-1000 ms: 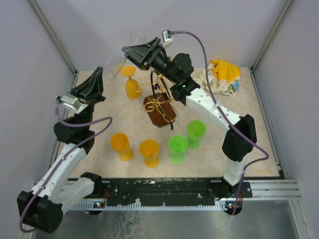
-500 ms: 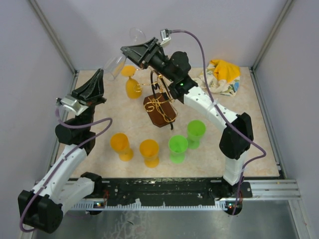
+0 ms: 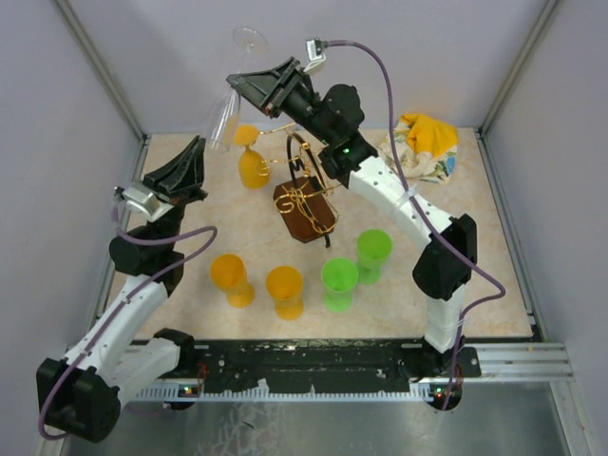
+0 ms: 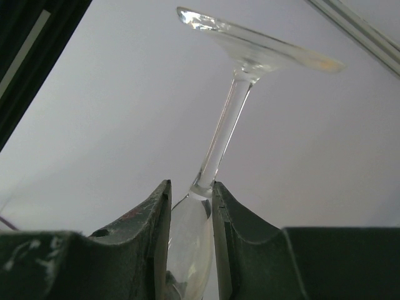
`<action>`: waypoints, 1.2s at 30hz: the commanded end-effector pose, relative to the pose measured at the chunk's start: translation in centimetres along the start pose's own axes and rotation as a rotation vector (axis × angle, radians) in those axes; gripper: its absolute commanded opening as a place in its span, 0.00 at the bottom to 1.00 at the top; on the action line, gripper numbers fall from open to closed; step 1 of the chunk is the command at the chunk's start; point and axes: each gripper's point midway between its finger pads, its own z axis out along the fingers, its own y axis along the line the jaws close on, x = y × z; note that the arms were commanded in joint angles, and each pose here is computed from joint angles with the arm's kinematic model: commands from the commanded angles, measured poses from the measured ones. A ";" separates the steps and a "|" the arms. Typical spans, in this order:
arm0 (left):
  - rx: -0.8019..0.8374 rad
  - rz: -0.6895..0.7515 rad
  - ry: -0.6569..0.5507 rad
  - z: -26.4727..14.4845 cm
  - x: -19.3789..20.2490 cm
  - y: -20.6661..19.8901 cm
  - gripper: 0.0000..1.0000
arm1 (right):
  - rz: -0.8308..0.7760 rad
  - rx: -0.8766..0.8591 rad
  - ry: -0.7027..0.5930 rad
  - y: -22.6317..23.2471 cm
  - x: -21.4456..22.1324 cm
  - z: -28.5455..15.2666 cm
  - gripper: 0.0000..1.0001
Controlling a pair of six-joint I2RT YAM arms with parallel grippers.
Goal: Place the wine glass upside down on the wine glass rack
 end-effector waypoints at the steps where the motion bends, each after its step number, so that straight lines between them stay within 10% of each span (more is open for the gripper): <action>1: 0.093 -0.046 0.040 -0.8 1.0 -2.1 0.07 | -0.092 -0.051 0.005 1.8 -0.4 0.5 0.20; 23: -0.007 -0.025 0.164 -3.9 4.2 -0.7 0.79 | -0.383 0.105 -0.073 -0.1 -5.3 -1.9 0.16; 36: -0.107 -0.048 0.339 -1.7 5.7 1.4 0.81 | -0.727 0.354 -0.237 -1.9 -20.3 -10.6 0.22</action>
